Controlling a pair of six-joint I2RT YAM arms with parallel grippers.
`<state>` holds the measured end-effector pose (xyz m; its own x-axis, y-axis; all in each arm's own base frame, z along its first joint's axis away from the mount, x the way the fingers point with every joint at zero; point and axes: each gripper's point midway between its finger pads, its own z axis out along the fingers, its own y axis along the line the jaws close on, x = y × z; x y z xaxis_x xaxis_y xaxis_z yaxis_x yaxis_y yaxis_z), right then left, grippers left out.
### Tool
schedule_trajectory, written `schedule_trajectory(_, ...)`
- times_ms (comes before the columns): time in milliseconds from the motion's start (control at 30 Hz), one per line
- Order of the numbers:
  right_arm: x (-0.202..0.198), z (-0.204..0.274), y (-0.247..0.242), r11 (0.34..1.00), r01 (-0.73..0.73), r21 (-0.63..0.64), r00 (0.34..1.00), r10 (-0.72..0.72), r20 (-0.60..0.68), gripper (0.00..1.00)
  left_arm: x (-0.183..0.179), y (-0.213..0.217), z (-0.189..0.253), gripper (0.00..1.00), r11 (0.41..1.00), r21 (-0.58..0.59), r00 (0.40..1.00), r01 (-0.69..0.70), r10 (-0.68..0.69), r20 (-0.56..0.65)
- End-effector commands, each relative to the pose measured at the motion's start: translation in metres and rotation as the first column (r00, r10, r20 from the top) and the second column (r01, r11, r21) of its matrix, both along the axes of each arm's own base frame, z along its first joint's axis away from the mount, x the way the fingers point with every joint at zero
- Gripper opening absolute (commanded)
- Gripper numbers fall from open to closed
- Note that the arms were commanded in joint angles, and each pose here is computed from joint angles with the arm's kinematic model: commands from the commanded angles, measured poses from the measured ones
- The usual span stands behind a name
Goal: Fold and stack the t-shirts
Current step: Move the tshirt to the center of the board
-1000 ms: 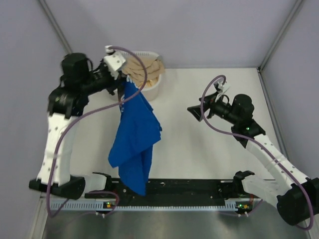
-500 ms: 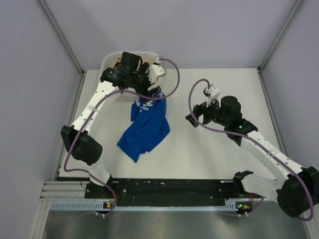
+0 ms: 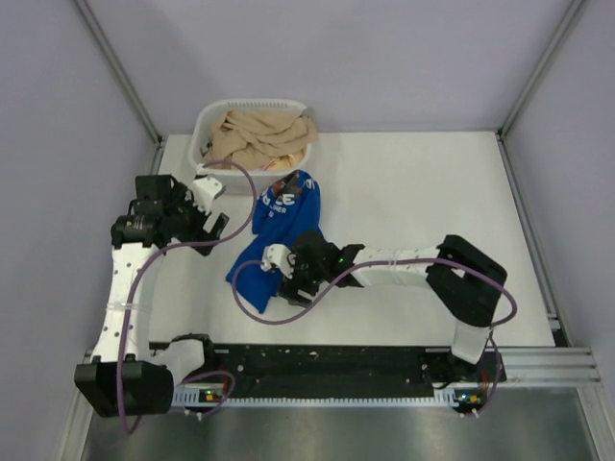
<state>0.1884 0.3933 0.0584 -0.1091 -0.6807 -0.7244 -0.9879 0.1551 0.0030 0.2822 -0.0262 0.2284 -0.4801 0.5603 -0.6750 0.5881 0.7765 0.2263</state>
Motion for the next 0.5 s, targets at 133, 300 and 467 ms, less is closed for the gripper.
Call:
schedule_trajectory(133, 0.023, -0.028, 0.023, 0.995, -0.029, -0.098, 0.995, 0.039, 0.097, 0.41, -0.044, 0.004, -0.037, 0.97, 0.998, -0.07, 0.991, 0.003, -0.013, -0.137)
schedule_trajectory(300, 0.023, -0.027, 0.021, 0.997, -0.029, -0.067, 0.997, 0.033, 0.066, 0.05, -0.062, -0.029, -0.022, 0.93, 0.964, -0.204, 0.971, 0.169, -0.198, -0.132)
schedule_trajectory(467, 0.046, 0.008, 0.005, 0.993, 0.104, 0.055, 0.991, -0.108, 0.073, 0.0, -0.074, -0.056, -0.037, 0.86, 0.912, -0.294, 0.929, 0.287, -0.339, -0.147)
